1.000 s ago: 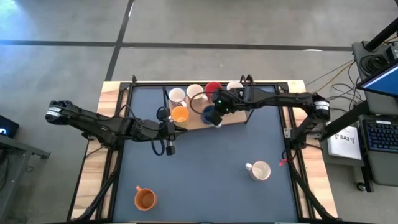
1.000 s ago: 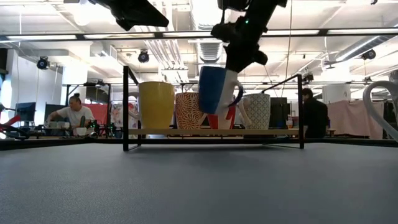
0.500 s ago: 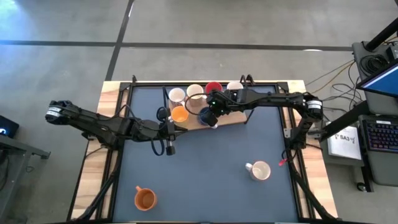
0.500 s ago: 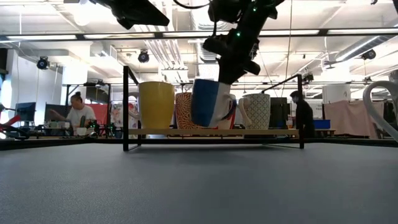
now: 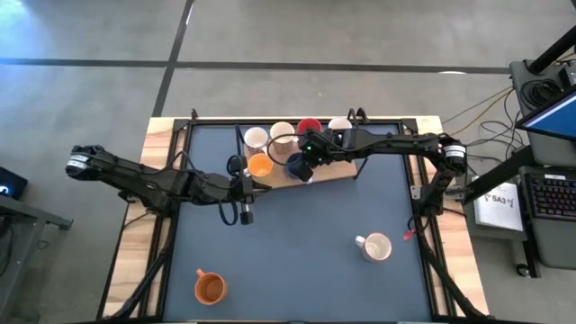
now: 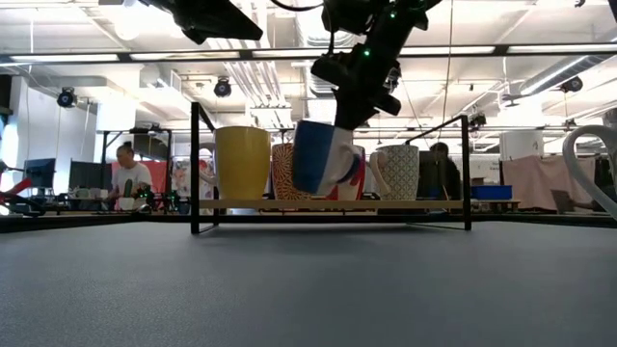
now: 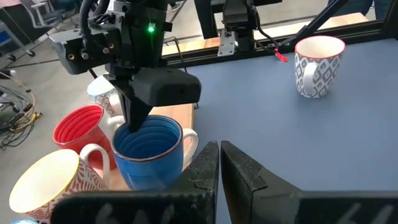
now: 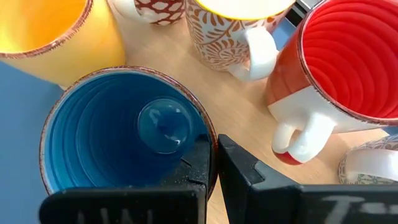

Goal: Place coffee mugs
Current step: Put the blue mug on the shelf

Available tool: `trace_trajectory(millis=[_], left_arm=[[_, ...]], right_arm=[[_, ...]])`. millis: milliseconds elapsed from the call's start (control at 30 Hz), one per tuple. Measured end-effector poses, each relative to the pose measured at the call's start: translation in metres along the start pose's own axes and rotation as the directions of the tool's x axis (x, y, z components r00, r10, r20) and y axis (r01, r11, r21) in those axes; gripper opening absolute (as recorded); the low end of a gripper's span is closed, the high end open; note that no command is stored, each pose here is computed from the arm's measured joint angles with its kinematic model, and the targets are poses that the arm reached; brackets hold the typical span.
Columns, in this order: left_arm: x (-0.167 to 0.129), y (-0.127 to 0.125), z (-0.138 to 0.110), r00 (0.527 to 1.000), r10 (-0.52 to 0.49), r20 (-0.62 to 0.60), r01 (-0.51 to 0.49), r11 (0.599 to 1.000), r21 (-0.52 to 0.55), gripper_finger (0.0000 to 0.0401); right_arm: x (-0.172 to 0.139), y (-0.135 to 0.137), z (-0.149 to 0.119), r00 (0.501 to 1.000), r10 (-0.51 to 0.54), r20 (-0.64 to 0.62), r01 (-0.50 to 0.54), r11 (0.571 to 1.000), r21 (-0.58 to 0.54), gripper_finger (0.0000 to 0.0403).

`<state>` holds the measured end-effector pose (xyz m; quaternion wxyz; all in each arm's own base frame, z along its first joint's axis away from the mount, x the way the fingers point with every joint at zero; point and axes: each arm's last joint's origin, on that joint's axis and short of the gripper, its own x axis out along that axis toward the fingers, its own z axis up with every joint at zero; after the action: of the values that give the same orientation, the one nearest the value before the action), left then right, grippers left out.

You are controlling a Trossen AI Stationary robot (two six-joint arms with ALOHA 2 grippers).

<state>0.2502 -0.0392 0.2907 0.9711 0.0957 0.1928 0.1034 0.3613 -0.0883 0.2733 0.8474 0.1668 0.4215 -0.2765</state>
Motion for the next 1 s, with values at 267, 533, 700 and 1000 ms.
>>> trace_trajectory(millis=[267,533,700,1000], left_arm=[[0.0,0.0,0.0,1.0,0.0,0.0,0.0,1.0,0.001,0.0],[0.0,0.0,0.0,1.0,0.0,0.0,0.0,1.0,0.019,0.0],[0.0,0.0,0.0,1.0,0.0,0.0,0.0,1.0,0.019,0.0],[0.0,0.0,0.0,1.0,0.0,0.0,0.0,1.0,0.019,0.0]], right_arm=[[0.0002,0.0005,0.0013,1.0,0.005,0.015,-0.005,1.0,0.002,0.0013],[0.0003,0.0009,0.0005,1.0,0.023,0.002,-0.022,0.999,-0.034,0.0013],[0.0003,0.0004,0.0008,1.0,0.005,0.01,-0.005,1.0,-0.021,0.0013],[0.0004,0.0006,0.0004,1.0,0.015,0.004,-0.014,0.999,-0.032,0.0013]])
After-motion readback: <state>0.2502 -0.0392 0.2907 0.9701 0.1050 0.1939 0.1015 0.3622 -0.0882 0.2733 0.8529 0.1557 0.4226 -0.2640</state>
